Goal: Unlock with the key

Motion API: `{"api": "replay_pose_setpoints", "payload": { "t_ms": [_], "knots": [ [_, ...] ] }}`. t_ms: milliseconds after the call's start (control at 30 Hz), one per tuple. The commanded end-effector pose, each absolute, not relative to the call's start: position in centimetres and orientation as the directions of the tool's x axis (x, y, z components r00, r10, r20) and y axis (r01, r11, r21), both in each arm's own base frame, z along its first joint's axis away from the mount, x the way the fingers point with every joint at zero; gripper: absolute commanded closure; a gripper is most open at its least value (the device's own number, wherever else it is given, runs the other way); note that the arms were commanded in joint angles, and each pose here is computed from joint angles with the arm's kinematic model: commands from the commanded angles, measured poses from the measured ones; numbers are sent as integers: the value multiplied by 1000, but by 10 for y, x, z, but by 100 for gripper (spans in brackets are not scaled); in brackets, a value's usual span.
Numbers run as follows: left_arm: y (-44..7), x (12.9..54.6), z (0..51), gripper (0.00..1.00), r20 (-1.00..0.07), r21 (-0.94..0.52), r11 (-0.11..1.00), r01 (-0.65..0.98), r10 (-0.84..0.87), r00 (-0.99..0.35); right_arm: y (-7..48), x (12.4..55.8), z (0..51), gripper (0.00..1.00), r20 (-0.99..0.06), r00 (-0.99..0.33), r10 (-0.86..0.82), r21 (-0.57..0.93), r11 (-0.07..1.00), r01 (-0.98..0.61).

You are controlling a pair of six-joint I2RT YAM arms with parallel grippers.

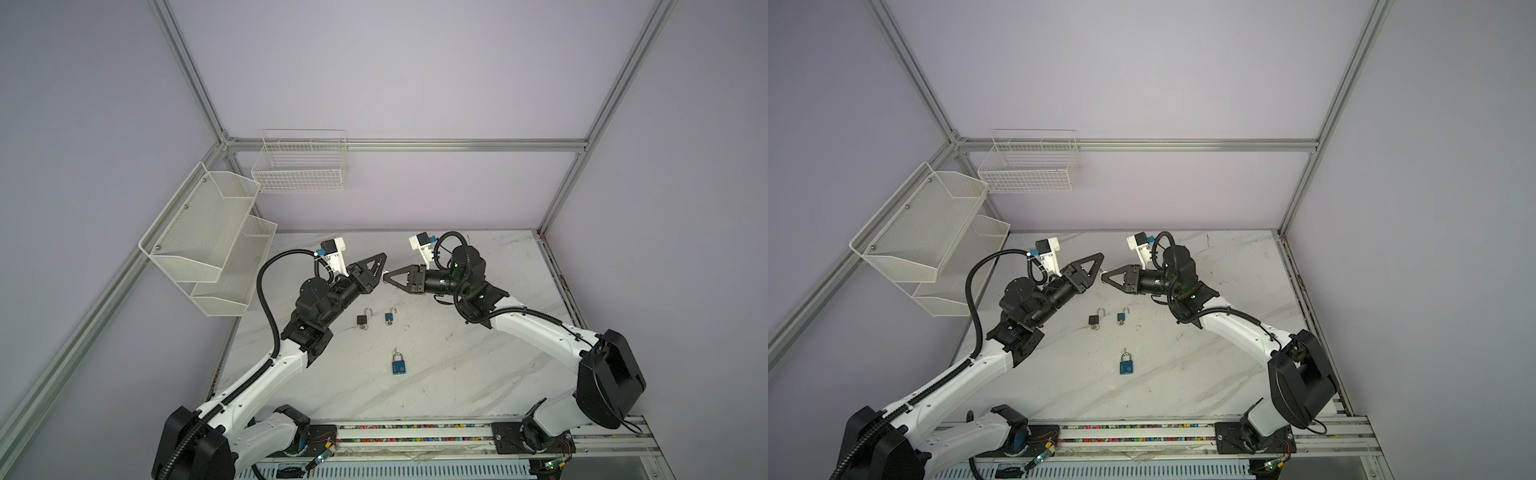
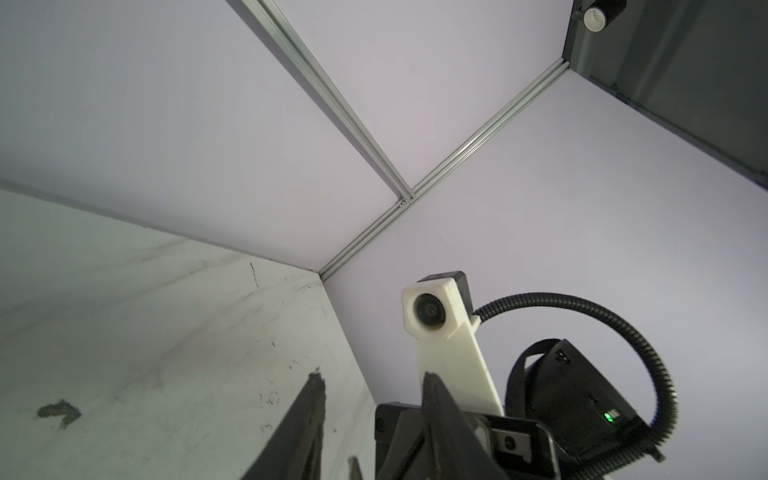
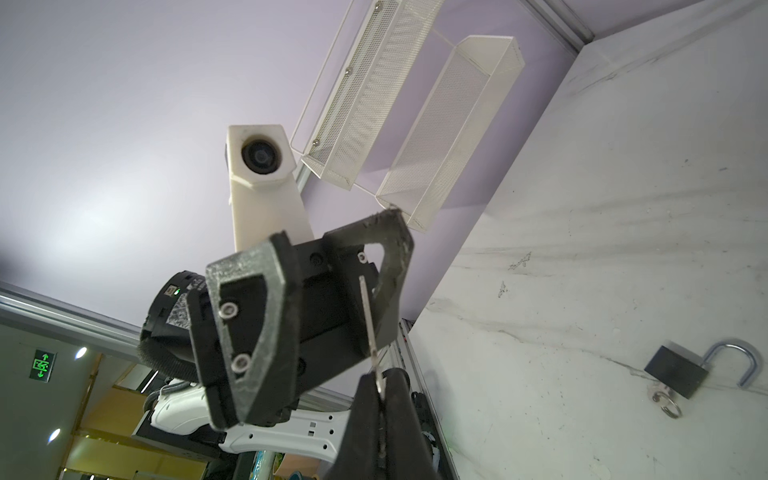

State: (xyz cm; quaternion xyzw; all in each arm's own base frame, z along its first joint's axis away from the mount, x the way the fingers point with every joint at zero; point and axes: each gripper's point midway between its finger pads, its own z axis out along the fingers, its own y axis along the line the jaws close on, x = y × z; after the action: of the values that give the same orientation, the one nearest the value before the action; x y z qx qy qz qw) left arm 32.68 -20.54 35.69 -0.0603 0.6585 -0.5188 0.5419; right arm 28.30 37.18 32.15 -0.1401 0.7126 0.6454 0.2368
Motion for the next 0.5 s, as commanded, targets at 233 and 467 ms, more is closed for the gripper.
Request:
{"api": "replay_pose_setpoints", "payload": {
  "t_ms": [233, 467],
  "knots": [
    [-186, 300, 315, 46, -641, -731, 645, 220, -540, -546, 319, 282, 248, 100, -503, -861, 71, 783, 458, -420],
    [-214, 261, 235, 42, -572, -625, 776, 87, -379, -727, 277, 266, 195, 100, -495, -869, 28, 663, 659, -356]
  ]
}}
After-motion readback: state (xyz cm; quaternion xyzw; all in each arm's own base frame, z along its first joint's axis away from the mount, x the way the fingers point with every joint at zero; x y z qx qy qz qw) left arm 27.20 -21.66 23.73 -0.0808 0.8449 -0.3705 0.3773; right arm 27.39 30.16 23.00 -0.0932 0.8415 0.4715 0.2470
